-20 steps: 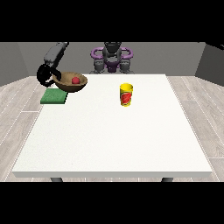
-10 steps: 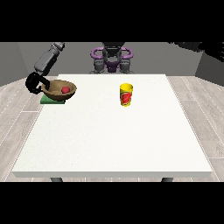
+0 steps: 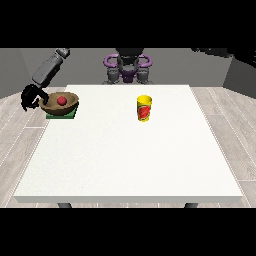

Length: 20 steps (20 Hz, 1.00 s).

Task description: Pick the cup and pour the ball into the bowl, then pick the bowl and place it on the pad

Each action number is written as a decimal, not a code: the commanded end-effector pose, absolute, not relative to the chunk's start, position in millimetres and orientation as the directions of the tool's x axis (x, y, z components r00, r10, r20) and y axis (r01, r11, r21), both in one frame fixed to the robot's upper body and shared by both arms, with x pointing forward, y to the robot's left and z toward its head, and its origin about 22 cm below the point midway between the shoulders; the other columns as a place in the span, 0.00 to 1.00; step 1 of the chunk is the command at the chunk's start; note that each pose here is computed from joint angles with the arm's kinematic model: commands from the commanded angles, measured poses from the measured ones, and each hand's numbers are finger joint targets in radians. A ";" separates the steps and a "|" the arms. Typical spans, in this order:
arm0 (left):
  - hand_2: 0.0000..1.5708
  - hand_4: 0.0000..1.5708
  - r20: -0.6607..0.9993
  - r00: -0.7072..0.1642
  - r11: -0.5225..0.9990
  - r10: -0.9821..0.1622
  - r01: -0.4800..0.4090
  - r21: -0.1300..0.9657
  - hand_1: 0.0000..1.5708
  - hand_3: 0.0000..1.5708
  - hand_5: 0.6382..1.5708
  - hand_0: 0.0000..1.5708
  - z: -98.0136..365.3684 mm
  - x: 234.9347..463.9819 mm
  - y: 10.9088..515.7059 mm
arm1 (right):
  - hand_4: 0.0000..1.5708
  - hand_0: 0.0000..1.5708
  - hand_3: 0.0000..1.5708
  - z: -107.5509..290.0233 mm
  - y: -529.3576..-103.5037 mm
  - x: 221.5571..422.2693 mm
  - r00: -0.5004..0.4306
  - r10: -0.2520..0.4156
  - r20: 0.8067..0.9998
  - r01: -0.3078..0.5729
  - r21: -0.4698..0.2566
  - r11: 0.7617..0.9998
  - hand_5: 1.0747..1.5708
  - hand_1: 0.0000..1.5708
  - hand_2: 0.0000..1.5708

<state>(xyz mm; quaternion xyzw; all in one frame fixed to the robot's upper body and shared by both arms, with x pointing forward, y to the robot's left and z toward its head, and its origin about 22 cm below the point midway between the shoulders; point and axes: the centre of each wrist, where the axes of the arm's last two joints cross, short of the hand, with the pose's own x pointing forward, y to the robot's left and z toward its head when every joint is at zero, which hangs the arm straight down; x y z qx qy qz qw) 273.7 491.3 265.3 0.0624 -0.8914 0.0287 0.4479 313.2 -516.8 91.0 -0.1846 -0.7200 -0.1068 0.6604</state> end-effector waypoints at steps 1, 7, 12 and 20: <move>0.00 0.44 0.808 -0.584 0.991 -0.080 -0.132 0.003 0.00 0.00 0.99 0.00 257.8 268.2 493.2 | 0.62 1.00 0.00 97.4 -523.3 313.4 -0.047 0.107 0.993 0.415 -0.078 0.906 1.00 1.00 1.00; 0.00 0.43 0.875 -0.481 0.993 -0.047 -0.118 -0.012 0.00 0.00 0.99 0.00 247.0 276.2 488.7 | 0.64 1.00 0.59 49.4 -491.1 319.1 0.095 0.140 0.986 0.329 -0.164 0.930 0.98 1.00 1.00; 0.00 0.43 0.887 -0.461 0.993 -0.043 -0.114 -0.011 0.00 0.00 0.98 0.00 249.4 283.3 493.6 | 0.61 1.00 0.77 65.5 -477.8 340.2 0.169 0.109 0.980 0.317 -0.159 0.935 0.99 1.00 1.00; 0.00 0.41 0.877 -0.477 0.990 -0.054 -0.140 -0.016 0.00 0.00 0.97 0.00 255.9 271.3 520.2 | 0.00 0.43 0.33 79.6 -508.4 322.0 0.205 0.053 0.977 0.417 -0.136 0.899 0.93 0.43 0.19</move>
